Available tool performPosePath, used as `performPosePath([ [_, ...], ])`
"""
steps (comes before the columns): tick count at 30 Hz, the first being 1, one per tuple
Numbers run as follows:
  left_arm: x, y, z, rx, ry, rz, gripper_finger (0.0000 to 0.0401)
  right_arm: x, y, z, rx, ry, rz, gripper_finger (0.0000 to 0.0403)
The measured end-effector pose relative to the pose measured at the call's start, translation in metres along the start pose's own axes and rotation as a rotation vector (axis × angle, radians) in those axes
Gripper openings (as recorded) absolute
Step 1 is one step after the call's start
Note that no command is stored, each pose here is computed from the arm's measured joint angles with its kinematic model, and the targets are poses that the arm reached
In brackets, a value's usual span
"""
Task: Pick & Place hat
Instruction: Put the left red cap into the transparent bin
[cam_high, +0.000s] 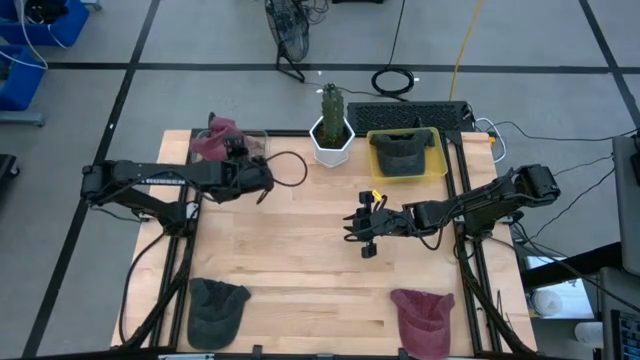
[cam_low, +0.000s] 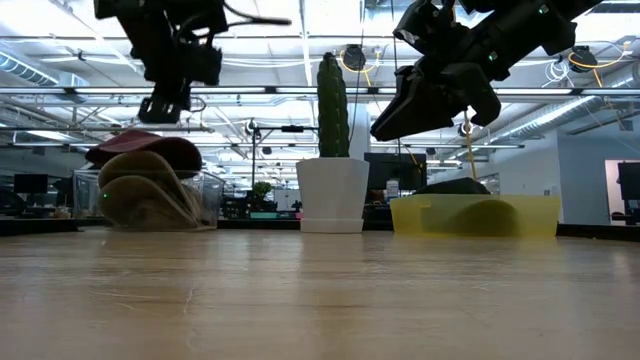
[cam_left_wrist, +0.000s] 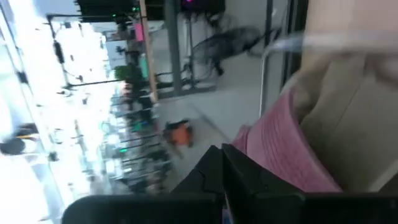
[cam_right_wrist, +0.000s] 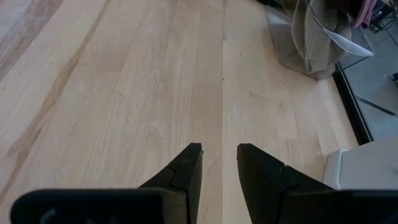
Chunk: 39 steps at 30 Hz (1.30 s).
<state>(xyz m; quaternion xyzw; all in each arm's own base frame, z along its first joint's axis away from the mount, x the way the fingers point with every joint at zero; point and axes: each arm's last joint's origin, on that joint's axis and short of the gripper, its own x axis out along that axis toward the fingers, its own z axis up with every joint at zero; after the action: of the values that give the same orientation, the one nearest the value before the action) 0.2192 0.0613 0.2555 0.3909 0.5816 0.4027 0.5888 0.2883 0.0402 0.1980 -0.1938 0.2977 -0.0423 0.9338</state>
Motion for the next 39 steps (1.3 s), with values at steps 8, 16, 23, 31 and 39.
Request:
performPosePath([
  [8, -0.012, 0.020, 0.005, -0.302, -0.122, -0.244, 0.0074, 0.000, 0.000, -0.001, 0.001, 0.005, 0.001, 0.0089],
  [16, 0.003, 0.001, 0.015, -0.313, -0.049, -0.296, 0.0235, 0.000, 0.000, -0.001, 0.001, 0.007, 0.002, 0.0089],
  [23, 0.024, -0.023, 0.026, -0.203, 0.077, -0.240, 0.0312, 0.000, 0.000, -0.001, 0.001, 0.007, 0.002, 0.0089],
  [31, 0.041, -0.042, 0.026, -0.119, 0.225, -0.144, 0.0277, 0.000, 0.000, -0.001, 0.001, 0.008, 0.002, 0.0089],
  [39, 0.053, -0.036, 0.019, -0.135, 0.280, -0.136, 0.0236, 0.000, 0.000, -0.001, 0.001, 0.008, 0.002, 0.0089],
])
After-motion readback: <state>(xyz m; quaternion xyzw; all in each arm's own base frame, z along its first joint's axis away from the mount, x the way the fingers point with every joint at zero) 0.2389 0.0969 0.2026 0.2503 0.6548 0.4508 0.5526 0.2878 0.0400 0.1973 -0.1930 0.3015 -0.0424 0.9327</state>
